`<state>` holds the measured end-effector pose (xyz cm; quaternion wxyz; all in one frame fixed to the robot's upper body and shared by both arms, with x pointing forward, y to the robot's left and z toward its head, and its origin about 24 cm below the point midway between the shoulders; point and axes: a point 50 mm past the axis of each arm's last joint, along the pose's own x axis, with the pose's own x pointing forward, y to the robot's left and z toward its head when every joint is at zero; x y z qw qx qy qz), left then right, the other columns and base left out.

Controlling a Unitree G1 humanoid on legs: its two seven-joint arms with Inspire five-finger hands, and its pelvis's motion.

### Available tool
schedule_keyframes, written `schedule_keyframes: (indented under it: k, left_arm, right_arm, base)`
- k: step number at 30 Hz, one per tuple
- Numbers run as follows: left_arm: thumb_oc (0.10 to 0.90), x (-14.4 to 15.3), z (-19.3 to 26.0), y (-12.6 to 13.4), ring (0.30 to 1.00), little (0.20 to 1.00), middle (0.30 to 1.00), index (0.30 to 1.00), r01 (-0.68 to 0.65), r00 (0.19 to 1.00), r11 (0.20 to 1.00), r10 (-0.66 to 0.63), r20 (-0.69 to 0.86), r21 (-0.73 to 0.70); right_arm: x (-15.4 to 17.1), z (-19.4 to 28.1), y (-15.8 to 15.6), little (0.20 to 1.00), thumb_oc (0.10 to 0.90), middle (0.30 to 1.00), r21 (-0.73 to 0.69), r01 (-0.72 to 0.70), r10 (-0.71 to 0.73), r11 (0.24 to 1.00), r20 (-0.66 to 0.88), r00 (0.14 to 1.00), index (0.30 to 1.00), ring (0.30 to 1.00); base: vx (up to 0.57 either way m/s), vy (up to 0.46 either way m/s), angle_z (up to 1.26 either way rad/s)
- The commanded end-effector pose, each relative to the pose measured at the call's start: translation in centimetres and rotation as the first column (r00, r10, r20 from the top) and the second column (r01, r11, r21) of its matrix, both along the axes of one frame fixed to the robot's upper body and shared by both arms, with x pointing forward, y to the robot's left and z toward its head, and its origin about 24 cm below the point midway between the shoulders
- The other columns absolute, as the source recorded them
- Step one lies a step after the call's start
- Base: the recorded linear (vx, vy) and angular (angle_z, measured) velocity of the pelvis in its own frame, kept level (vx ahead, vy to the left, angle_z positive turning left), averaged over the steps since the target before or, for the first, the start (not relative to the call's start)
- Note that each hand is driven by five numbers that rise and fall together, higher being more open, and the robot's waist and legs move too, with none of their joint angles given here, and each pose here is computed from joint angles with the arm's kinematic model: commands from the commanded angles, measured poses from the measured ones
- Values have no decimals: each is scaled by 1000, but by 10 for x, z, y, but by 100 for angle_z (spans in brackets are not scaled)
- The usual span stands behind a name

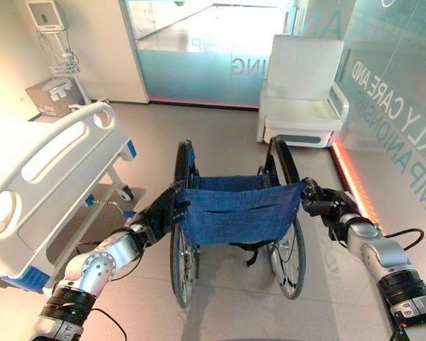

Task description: Push the wheelchair next to the bed

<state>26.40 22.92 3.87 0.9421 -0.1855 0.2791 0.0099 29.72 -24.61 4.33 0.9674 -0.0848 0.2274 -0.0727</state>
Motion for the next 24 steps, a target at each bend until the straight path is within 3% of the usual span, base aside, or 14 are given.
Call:
schedule_keyframes:
  k: [1, 6, 14, 24]
  left_arm:
    - [400, 15, 62, -138, 300, 300, 300, 300, 557, 803, 797, -445, 397, -234]
    - [400, 20, 62, -126, 300, 300, 300, 300, 547, 789, 830, -466, 401, -112]
    - [400, 24, 58, -121, 300, 300, 300, 300, 523, 798, 851, -469, 379, -49]
    - [400, 37, 56, -99, 300, 300, 300, 300, 345, 846, 927, -376, 378, 149]
  right_arm:
    - [22, 37, 86, 300, 400, 300, 192, -280, 232, 941, 236, 943, 300, 300]
    - [21, 36, 81, 300, 400, 300, 195, -268, 221, 944, 233, 947, 300, 300]
    - [21, 33, 82, 300, 400, 300, 195, -267, 221, 944, 227, 948, 300, 300]
    - [21, 31, 86, 300, 400, 300, 209, -275, 228, 938, 226, 947, 300, 300]
  base:
    - [0, 0, 0]
    - [0, 0, 0]
    - [0, 0, 0]
    - [0, 0, 0]
